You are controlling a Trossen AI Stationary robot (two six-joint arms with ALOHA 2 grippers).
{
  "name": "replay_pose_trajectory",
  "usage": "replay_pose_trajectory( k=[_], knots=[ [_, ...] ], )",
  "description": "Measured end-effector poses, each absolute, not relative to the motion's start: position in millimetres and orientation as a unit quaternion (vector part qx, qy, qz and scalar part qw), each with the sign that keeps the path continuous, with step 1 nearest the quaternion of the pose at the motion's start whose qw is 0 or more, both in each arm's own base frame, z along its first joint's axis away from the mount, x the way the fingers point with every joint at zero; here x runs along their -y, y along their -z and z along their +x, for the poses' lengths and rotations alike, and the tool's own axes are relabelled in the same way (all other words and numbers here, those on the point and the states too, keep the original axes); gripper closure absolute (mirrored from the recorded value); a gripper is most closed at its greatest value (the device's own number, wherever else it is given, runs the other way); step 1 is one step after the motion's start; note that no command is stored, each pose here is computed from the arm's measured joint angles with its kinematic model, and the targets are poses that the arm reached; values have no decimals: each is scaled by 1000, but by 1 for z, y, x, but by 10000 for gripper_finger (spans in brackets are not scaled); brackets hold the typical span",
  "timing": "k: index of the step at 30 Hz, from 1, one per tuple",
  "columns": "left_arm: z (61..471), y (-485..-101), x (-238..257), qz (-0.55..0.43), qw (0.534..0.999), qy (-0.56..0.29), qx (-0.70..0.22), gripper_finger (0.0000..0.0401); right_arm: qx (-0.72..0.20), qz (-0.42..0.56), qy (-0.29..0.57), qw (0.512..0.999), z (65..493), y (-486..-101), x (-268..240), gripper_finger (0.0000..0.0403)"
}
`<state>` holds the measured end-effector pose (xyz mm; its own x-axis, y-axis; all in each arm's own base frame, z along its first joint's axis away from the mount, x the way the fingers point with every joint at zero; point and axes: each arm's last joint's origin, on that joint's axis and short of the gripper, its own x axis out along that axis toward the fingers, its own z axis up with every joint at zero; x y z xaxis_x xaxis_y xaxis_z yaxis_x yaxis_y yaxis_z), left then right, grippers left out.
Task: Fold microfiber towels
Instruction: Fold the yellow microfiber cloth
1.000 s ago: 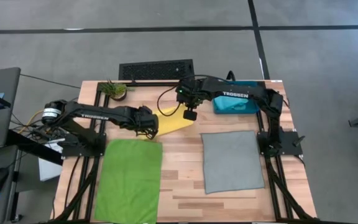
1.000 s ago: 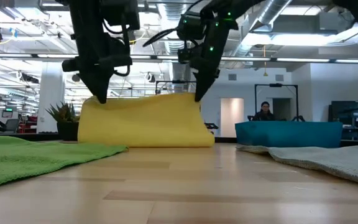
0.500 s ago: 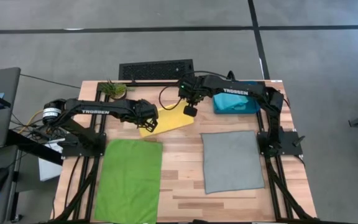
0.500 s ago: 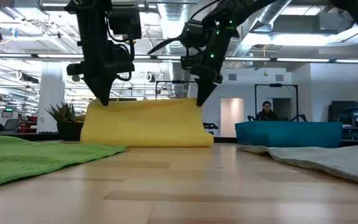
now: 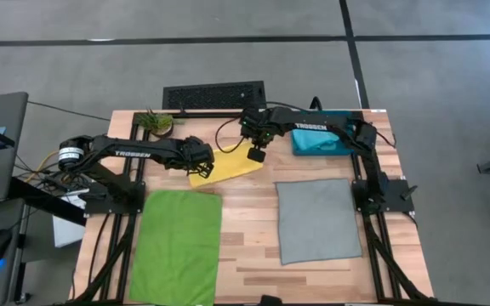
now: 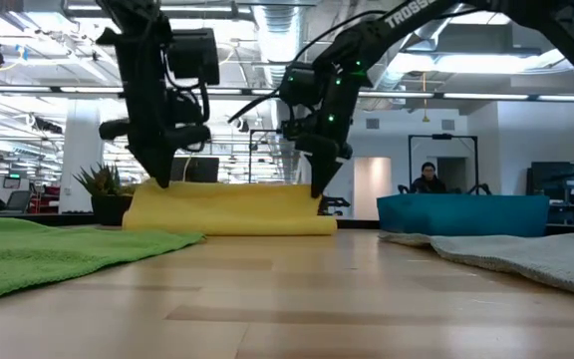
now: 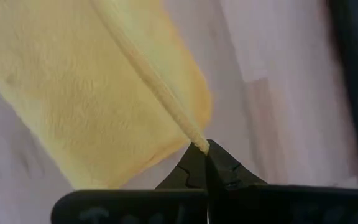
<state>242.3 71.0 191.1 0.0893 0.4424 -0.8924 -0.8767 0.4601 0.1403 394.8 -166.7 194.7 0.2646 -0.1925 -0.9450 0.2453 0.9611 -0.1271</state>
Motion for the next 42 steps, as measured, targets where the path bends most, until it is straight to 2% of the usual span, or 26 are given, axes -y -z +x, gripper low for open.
replay_pose_trajectory(
  k=[8,13,22,27,33,42],
  knots=[
    [239,-170,-81,-232,726,-461,-455,401,-587,27,148,796,391,-196,177,400],
    [234,-164,-87,-237,720,-466,-456,401,-595,35,145,790,390,-187,182,399],
    [231,-158,-91,-251,722,-462,-450,389,-594,33,145,791,391,-189,180,347],
    [232,-159,-91,-246,724,-463,-447,375,-595,32,147,790,390,-189,181,334],
    [231,-159,-91,-244,724,-464,-448,338,-593,30,148,791,391,-189,181,310],
    [231,-159,-92,-226,727,-464,-452,250,-593,16,154,790,393,-189,179,214]
  ],
)
